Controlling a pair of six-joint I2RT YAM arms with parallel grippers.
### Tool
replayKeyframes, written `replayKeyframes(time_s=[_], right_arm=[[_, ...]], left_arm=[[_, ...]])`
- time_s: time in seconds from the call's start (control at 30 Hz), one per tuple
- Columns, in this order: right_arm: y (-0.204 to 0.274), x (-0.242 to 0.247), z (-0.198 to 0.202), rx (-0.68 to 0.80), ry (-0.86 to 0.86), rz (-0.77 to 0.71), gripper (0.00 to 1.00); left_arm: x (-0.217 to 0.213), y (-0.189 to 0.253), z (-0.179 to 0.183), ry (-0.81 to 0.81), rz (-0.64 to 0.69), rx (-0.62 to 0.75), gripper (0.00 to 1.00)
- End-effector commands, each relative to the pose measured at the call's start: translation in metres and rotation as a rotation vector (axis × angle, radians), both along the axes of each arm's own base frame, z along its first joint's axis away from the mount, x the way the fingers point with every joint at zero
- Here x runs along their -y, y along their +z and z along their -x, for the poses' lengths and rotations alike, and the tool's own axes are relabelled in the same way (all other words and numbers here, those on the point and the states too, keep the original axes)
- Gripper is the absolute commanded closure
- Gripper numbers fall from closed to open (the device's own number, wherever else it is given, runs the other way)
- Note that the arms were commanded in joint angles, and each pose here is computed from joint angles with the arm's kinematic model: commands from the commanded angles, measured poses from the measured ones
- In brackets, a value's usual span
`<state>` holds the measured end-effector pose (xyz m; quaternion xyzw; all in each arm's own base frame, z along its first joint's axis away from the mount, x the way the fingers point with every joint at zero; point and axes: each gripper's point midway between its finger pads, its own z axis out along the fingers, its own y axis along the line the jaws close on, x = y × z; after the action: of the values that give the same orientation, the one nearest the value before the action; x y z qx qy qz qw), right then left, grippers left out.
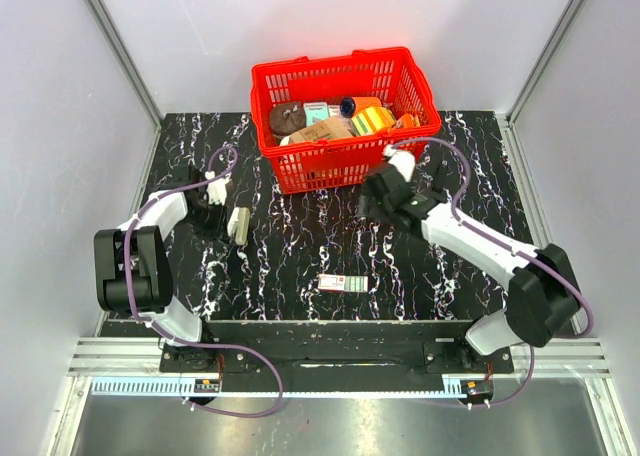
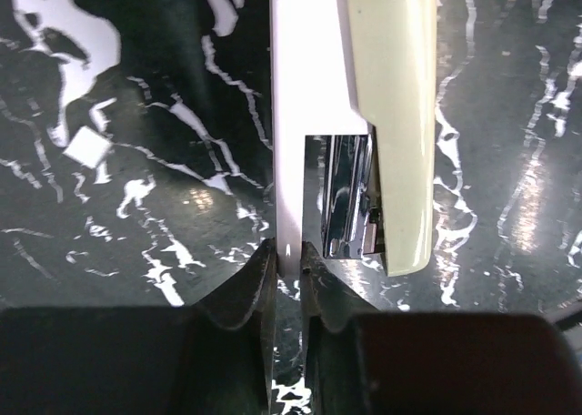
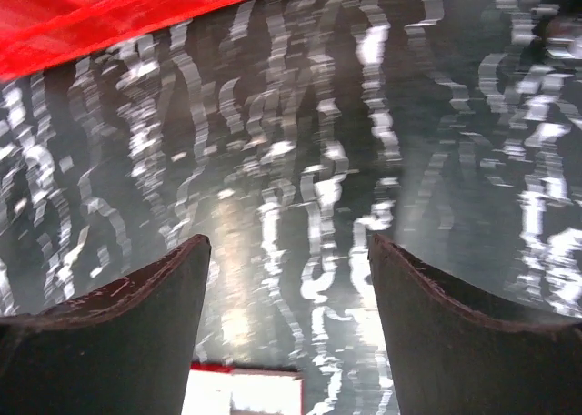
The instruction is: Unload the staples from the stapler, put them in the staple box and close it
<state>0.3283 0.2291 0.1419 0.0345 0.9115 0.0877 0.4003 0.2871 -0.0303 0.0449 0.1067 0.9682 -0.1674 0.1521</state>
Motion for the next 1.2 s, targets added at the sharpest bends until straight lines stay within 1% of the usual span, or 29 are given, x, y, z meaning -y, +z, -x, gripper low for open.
replayKeyframes(time_s=[0.0,0.03,0.17,0.23,0.3,0.5,0.67,0.77,0.9,0.93,1.07,1.17], right_arm=[[0.020,0.079,-0.014,0.043,-0.243,0.042,0.23],[0.020,0.092,-0.016,0.043,-0.279,0.053,0.22],[0.014,0.132,-0.027,0.027,-0.385,0.081,0.21],[0.015,0.149,-0.033,0.024,-0.433,0.083,0.20],[0.014,0.158,-0.036,0.017,-0.452,0.086,0.20],[0.014,0.161,-0.039,0.013,-0.460,0.076,0.20],[0.011,0.171,-0.043,0.003,-0.490,0.091,0.18],[0.013,0.181,-0.050,0.004,-0.517,0.096,0.17],[0.015,0.200,-0.058,0.000,-0.560,0.100,0.15],[0.014,0.205,-0.061,-0.002,-0.571,0.100,0.15],[0.019,0.226,-0.075,0.026,-0.625,0.091,0.15],[0.008,0.229,-0.086,-0.004,-0.626,0.083,0.15]], left_arm=[[-0.028,-0.007,-0.005,0.074,-0.149,-0.013,0.84],[-0.032,-0.008,-0.004,0.076,-0.171,-0.022,0.84],[-0.029,-0.009,0.004,0.025,-0.150,-0.035,0.82],[-0.026,-0.008,0.009,-0.021,-0.134,-0.031,0.77],[-0.026,-0.007,0.014,-0.051,-0.133,-0.050,0.73],[-0.034,-0.006,0.021,-0.059,-0.100,-0.059,0.71],[-0.029,0.017,0.021,-0.082,-0.063,0.016,0.68],[-0.022,0.040,0.014,-0.082,-0.029,0.085,0.65],[-0.010,0.071,0.000,-0.059,0.031,0.180,0.52],[-0.008,0.076,-0.006,-0.058,0.029,0.210,0.51],[-0.006,0.073,-0.038,-0.046,-0.108,0.304,0.52],[-0.002,0.062,-0.057,-0.044,-0.158,0.328,0.53]])
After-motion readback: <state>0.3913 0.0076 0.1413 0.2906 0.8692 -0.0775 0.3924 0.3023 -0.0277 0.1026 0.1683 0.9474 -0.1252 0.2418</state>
